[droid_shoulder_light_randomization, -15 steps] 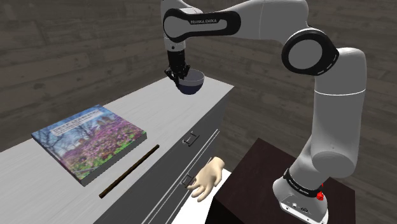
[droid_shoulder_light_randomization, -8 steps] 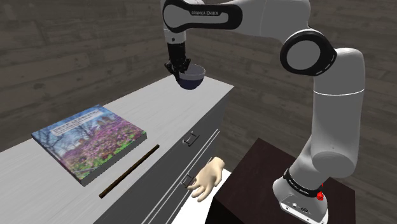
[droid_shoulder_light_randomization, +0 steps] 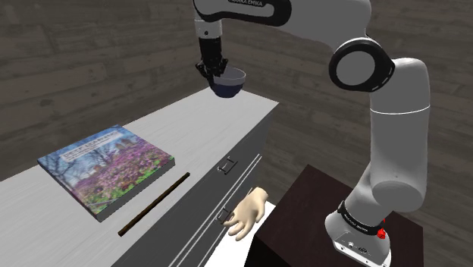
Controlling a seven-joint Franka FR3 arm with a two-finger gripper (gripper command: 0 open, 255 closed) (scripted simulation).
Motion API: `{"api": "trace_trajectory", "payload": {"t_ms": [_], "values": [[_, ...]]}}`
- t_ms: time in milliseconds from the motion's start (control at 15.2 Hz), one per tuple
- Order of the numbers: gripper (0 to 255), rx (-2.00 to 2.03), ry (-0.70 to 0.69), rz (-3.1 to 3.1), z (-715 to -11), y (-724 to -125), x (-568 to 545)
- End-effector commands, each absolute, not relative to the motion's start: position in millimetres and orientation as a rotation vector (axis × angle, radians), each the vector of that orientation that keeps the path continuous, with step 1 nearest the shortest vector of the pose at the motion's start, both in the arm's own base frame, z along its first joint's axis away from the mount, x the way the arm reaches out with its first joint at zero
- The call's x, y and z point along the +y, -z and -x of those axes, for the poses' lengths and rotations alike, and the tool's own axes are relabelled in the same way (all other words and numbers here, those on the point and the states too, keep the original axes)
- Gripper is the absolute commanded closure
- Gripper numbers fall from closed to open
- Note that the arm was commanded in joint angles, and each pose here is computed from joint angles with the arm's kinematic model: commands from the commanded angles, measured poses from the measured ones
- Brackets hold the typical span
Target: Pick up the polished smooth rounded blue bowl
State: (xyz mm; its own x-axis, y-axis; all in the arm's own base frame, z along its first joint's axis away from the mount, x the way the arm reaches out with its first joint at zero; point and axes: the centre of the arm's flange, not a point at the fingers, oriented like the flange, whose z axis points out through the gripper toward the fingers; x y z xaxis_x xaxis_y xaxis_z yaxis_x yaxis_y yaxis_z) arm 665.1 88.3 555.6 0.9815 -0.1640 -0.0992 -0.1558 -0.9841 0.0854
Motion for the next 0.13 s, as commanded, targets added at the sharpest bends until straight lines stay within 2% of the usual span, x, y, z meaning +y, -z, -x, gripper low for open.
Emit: {"api": "trace_trajectory", "payload": {"t_ms": [0, 66], "values": [[255, -0.247, 0.163, -3.050, -664.5, -562.0, 87.9], [255, -0.247, 0.163, -3.050, -664.6, -562.0, 87.9]]}}
